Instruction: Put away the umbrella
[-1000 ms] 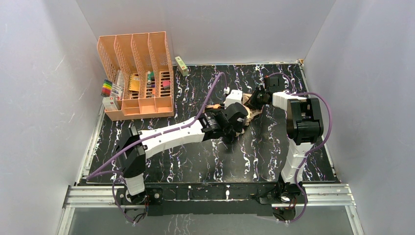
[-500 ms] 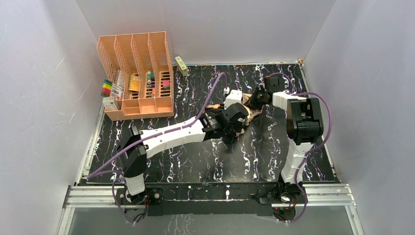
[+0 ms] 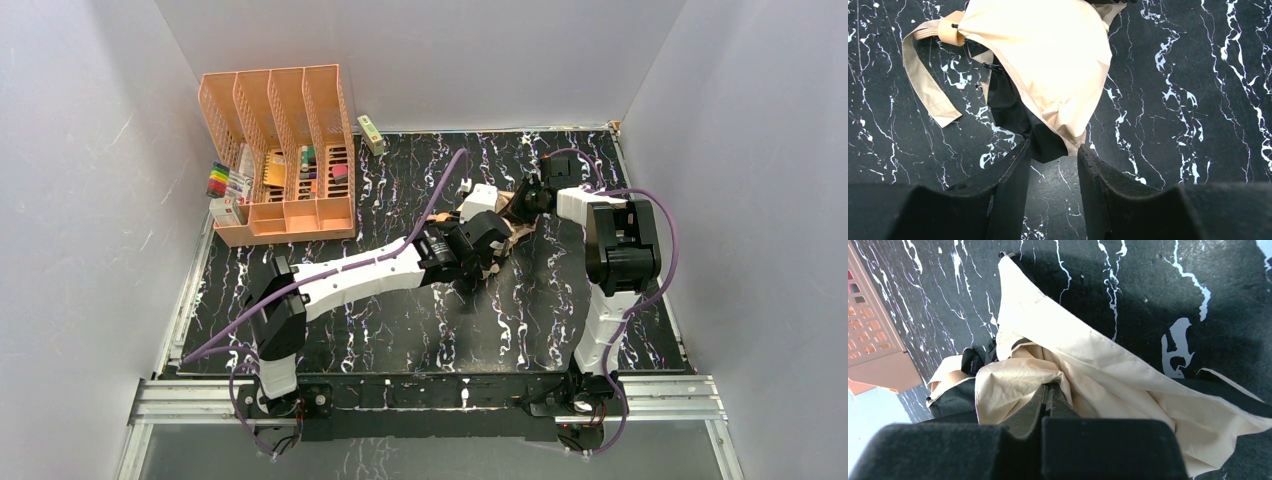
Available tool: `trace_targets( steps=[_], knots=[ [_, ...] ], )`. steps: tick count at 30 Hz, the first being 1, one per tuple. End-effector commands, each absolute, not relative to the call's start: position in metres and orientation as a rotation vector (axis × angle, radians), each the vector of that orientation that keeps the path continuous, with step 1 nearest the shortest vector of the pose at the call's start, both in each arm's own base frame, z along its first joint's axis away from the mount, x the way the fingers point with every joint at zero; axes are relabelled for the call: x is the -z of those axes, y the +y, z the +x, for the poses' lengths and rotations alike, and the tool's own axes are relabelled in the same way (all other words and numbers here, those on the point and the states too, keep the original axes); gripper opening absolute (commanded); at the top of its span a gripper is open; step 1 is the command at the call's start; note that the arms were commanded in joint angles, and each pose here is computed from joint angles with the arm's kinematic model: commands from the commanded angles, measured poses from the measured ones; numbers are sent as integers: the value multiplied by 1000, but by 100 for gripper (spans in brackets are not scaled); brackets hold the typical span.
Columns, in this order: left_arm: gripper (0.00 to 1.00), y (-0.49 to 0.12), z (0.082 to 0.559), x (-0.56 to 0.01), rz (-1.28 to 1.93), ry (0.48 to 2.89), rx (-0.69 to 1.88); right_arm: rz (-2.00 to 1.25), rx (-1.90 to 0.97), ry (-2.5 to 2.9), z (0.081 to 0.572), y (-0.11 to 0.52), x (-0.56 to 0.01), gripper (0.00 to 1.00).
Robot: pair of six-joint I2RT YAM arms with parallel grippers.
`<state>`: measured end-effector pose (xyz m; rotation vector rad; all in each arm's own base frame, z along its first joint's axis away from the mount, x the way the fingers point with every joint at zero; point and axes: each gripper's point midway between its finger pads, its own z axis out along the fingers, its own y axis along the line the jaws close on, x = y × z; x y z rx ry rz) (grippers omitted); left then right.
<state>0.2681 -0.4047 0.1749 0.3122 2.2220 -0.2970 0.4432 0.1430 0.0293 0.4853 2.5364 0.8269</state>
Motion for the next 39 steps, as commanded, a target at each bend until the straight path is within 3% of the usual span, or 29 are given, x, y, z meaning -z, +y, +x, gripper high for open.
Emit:
trace_targets(
  steps=[1, 14, 22, 27, 34, 39],
  knots=[
    [37, -402, 277, -184, 292, 2191, 254, 538, -673, 2635, 427, 120, 4, 0],
    [34, -400, 288, -177, 289, 2197, 226, 536, -670, 2636, 428, 120, 4, 0],
    [11, -395, 287, -180, 296, 2197, 232, 534, -660, 2640, 427, 119, 5, 0],
    [0, -393, 273, -201, 357, 2151, 365, 535, -659, 2639, 429, 118, 5, 0],
    [0, -402, 222, -279, 856, 1847, 774, 539, -658, 2638, 431, 118, 4, 0],
    [0, -397, 154, -249, 1319, 1884, 1048, 547, -649, 2642, 431, 116, 6, 0]
  ],
)
